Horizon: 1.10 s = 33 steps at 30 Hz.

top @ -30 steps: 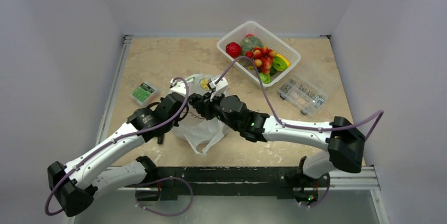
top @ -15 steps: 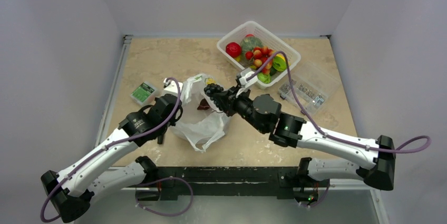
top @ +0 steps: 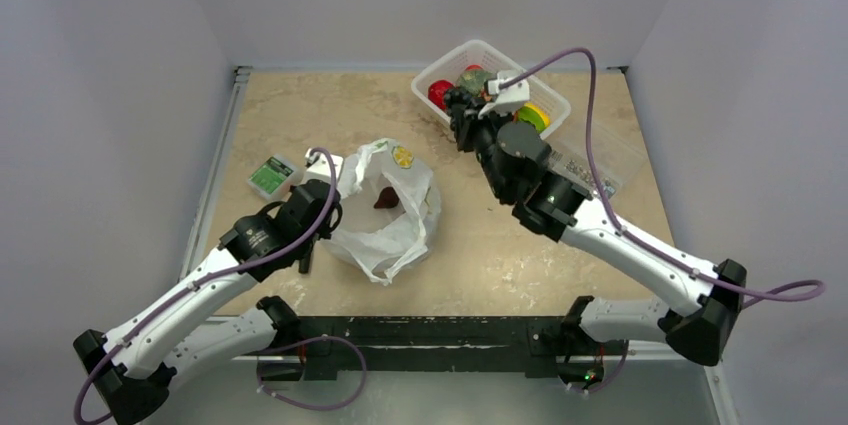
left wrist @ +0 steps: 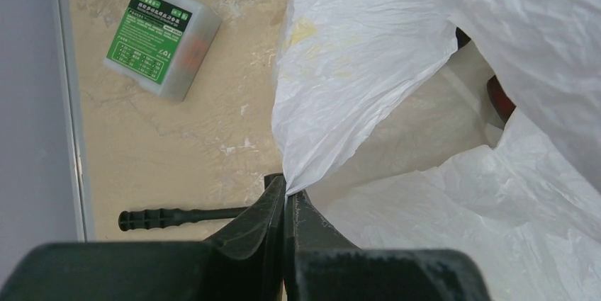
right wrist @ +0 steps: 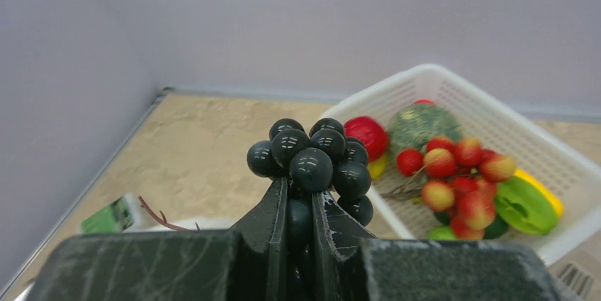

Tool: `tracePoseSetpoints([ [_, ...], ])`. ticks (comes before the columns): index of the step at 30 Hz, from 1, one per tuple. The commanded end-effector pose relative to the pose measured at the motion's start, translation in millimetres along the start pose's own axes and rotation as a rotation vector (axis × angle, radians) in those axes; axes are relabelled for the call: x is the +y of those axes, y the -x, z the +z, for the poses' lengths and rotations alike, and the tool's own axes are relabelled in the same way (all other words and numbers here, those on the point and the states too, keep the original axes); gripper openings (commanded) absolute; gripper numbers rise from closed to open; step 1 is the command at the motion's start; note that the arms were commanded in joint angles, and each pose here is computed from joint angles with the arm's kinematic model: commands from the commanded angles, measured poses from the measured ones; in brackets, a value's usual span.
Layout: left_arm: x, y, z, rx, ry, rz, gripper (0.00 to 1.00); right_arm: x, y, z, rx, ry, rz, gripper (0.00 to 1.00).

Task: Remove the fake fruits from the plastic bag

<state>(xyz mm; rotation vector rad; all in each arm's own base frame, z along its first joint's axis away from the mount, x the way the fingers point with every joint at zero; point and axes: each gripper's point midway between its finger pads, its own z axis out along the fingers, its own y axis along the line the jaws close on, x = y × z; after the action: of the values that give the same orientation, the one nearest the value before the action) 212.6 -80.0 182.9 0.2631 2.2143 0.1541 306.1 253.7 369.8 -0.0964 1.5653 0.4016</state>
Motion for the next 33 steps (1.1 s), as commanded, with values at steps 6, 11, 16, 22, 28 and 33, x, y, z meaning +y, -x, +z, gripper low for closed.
tracePoseSetpoints([
  [6, 12.2, 7.4, -4.1, -0.044, 0.042, -0.035, 0.00, -106.3, 30.2, 86.1, -0.036, -0.351, -0.001, 0.00],
  [11, 15.3, 8.0, -5.9, -0.058, 0.048, -0.047, 0.00, -178.1, 4.9, 124.6, 0.114, -0.432, 0.051, 0.00],
  [16, 14.7, 7.8, -4.1, -0.053, 0.047, -0.039, 0.00, -226.4, -26.7, 150.7, 0.238, -0.412, 0.112, 0.00],
  [22, 9.6, 6.9, 0.3, -0.028, 0.037, -0.015, 0.00, -267.2, -66.5, 168.9, 0.335, -0.431, 0.166, 0.13],
  [28, 7.3, 6.2, 2.9, -0.011, 0.034, -0.003, 0.00, -268.6, -99.8, 183.7, 0.429, -0.365, 0.209, 0.21],
  [33, 7.0, 6.3, 3.1, -0.011, 0.033, -0.004, 0.00, -265.9, -110.8, 182.4, 0.467, -0.349, 0.215, 0.58],
])
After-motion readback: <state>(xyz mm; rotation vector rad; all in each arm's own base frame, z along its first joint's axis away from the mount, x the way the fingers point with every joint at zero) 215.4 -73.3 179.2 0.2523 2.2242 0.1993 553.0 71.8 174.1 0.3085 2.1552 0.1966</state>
